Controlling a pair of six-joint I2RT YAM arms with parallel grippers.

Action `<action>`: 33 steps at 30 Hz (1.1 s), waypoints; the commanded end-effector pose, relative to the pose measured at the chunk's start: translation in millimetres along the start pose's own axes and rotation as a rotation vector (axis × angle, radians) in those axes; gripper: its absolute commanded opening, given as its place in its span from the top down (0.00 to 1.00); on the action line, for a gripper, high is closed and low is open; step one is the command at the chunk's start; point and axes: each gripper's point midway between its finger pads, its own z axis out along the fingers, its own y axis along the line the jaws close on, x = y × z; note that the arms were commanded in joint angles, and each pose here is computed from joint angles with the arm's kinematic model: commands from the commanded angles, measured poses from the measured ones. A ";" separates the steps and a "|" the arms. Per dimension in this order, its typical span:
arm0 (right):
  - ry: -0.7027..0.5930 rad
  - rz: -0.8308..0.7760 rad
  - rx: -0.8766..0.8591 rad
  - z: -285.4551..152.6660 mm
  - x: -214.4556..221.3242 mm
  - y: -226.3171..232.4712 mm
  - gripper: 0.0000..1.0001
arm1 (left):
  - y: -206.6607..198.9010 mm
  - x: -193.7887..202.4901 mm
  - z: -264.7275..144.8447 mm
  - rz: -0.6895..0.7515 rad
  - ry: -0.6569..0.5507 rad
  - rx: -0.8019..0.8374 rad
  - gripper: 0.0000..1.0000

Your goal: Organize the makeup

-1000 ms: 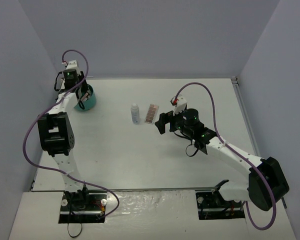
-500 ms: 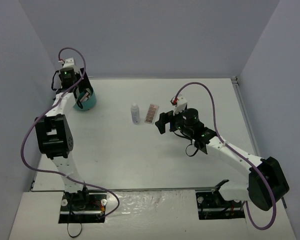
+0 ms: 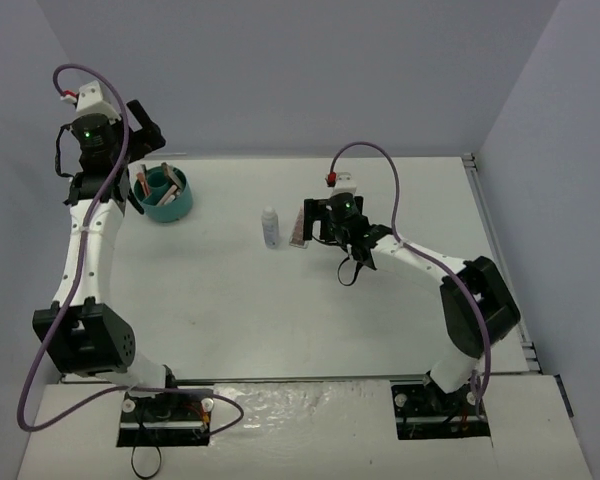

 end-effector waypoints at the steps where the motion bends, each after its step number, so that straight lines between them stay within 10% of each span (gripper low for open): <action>1: -0.061 0.106 0.085 30.1 -21.7 11.4 0.00 | -16.9 1.0 -63.4 -0.072 0.071 0.053 0.03; 17: -0.016 0.058 0.265 98.8 22.1 11.1 0.02 | -9.1 82.4 -119.5 -0.064 0.218 0.114 0.03; 33: 0.185 -0.071 0.236 65.2 87.1 -39.3 0.11 | -23.3 89.5 -123.6 -0.090 0.257 0.192 0.03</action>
